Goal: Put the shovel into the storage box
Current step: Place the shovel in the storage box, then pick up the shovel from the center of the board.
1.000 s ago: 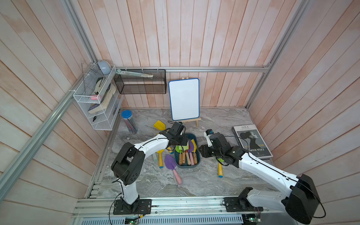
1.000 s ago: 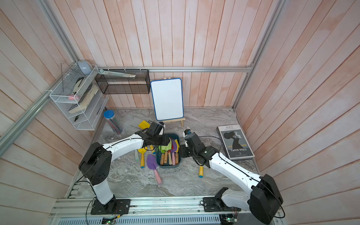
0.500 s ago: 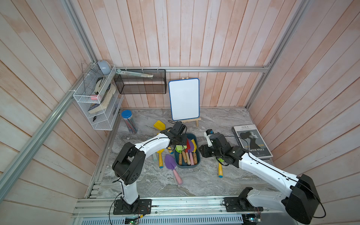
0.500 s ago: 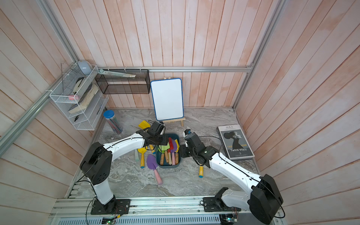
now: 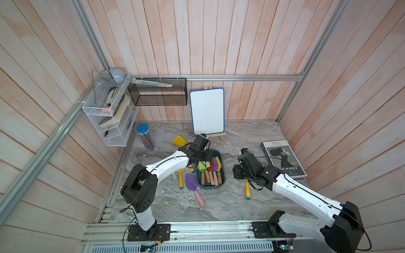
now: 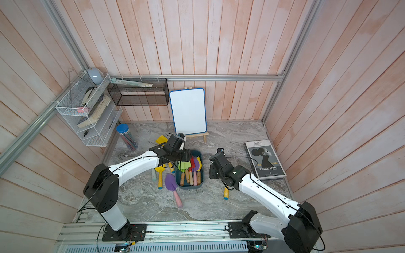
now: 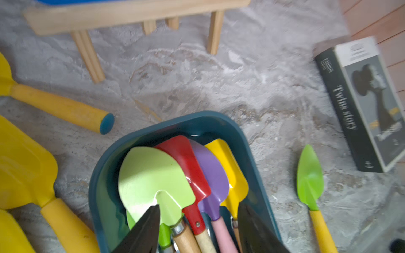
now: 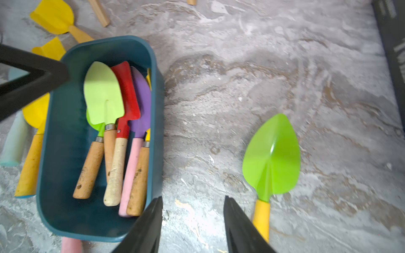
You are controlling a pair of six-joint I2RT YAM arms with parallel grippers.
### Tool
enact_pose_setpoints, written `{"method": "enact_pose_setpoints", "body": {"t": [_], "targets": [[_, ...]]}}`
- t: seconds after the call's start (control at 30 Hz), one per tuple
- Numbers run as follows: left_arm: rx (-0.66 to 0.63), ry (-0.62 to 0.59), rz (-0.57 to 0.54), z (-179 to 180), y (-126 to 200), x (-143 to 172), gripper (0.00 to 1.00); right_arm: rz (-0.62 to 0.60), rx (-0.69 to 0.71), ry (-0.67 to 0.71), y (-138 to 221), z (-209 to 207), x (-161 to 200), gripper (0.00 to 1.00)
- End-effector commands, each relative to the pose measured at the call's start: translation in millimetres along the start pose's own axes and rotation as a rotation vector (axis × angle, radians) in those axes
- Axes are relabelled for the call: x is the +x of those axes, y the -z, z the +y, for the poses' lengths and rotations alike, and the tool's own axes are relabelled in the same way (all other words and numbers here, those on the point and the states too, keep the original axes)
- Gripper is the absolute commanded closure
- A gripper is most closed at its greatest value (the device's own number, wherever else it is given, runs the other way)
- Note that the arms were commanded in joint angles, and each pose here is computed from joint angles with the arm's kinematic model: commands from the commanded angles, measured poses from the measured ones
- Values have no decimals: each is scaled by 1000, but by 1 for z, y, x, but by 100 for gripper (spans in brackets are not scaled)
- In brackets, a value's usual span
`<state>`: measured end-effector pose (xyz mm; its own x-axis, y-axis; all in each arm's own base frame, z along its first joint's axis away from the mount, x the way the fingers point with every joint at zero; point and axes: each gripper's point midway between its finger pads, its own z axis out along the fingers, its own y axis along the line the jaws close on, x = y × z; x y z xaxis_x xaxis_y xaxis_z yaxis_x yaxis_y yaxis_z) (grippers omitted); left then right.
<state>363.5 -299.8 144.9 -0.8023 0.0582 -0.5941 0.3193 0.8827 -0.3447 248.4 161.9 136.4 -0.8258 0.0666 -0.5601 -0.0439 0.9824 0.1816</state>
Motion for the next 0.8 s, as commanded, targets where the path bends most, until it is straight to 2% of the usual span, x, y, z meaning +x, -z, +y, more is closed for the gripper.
{"method": "enact_pose_setpoints", "body": {"t": [0.0,0.13,0.33,0.57,0.77], "targets": [[122,-1,-74,-24,22,-14,35,101,172,-70,2,-44,39,48],[194,5,-103,-37,38,-17,31,178,211,-125,1,-60,70,48],[267,11,-117,-49,56,-16,29,217,198,-194,1,-69,98,46],[285,31,-119,-47,62,-7,28,230,153,-218,-9,-64,108,45],[287,37,-115,-46,62,-3,28,257,178,-214,-18,-68,117,44]]}}
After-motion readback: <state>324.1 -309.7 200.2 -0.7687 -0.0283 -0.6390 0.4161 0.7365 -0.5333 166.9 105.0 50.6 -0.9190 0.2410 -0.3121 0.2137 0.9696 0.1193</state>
